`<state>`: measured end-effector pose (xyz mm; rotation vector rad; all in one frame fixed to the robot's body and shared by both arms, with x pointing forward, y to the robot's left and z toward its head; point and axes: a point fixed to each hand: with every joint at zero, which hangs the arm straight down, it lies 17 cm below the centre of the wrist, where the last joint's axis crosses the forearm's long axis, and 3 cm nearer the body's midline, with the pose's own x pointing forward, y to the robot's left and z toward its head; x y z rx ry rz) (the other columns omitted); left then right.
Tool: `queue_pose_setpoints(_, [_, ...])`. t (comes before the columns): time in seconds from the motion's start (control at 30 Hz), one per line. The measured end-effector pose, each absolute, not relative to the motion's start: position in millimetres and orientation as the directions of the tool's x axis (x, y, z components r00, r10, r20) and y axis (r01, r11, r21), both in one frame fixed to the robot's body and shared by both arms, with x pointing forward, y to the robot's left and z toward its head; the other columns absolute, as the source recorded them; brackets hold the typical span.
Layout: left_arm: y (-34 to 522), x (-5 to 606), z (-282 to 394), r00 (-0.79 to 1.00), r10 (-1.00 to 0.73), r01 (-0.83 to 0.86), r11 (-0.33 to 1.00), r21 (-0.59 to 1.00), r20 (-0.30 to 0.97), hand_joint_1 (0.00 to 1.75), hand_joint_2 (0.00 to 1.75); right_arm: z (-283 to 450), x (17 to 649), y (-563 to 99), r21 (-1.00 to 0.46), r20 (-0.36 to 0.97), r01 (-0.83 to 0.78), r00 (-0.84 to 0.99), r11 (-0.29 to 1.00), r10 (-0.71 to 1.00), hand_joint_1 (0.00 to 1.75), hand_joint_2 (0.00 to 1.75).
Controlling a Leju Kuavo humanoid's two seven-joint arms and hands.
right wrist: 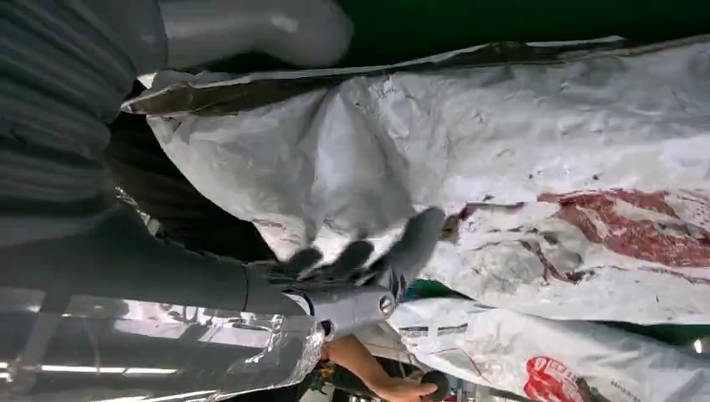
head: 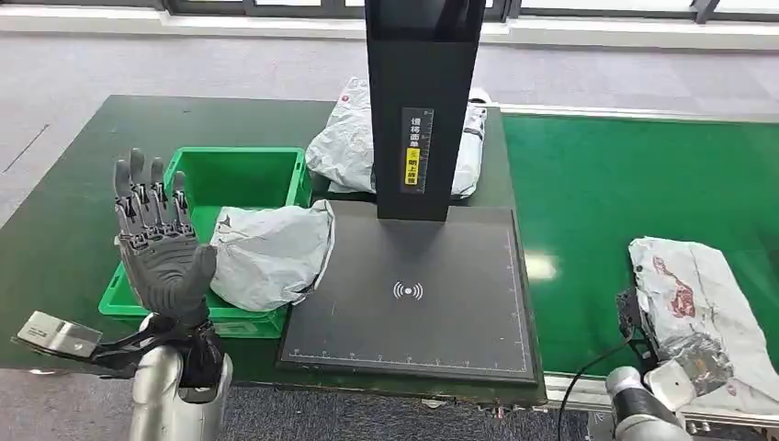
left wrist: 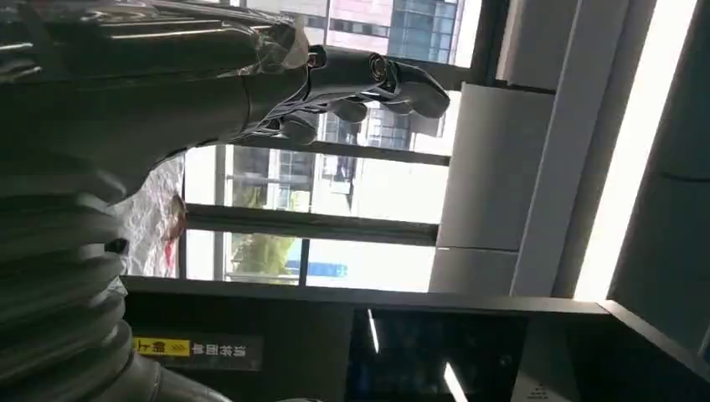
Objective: Moved the parcel from conveyor to table for the left to box.
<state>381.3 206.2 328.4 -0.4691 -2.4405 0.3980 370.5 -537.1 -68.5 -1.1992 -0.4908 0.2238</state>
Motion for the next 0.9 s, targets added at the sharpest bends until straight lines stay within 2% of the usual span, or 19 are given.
queue_pose_setpoints(0.23, [202.6, 384.7, 321.1, -0.735, 0.418, 0.232, 0.895, -0.382, 0.533, 0.00, 1.75, -68.1, 371.4, -536.4, -0.930, 0.248, 0.092, 0.871, 0.355, 0.425, 1.75, 1.75])
queue_pose_setpoints(0.47, [200.8, 386.9, 316.3, -0.727, 0.416, 0.227, 0.897, -0.380, 0.546, 0.00, 1.75, -56.0, 386.7, -531.3, -0.935, 0.290, 0.129, 0.813, 0.330, 0.505, 1.75, 1.75])
queue_pose_setpoints(0.57, [201.0, 387.1, 315.9, -0.727, 0.415, 0.225, 0.897, -0.380, 0.547, 0.00, 1.75, -41.3, 410.8, -511.8, -0.926, 0.356, 0.178, 0.699, 0.332, 0.620, 1.75, 1.75])
queue_pose_setpoints(0.67, [200.9, 387.1, 315.7, -0.727, 0.414, 0.225, 0.897, -0.380, 0.548, 0.00, 1.75, -34.3, 424.4, -493.4, -0.917, 0.388, 0.197, 0.644, 0.346, 0.660, 1.75, 1.75])
queue_pose_setpoints(0.8, [199.0, 387.4, 315.0, -0.726, 0.406, 0.224, 0.902, -0.369, 0.554, 0.00, 1.75, 6.5, 463.0, -433.5, -0.869, 0.488, 0.294, 0.378, 0.398, 0.786, 1.75, 1.75])
queue_pose_setpoints(0.9, [198.8, 387.5, 314.9, -0.726, 0.406, 0.223, 0.903, -0.368, 0.555, 0.00, 1.75, 31.1, 478.6, -397.3, -0.844, 0.512, 0.332, 0.270, 0.421, 0.816, 1.75, 1.75])
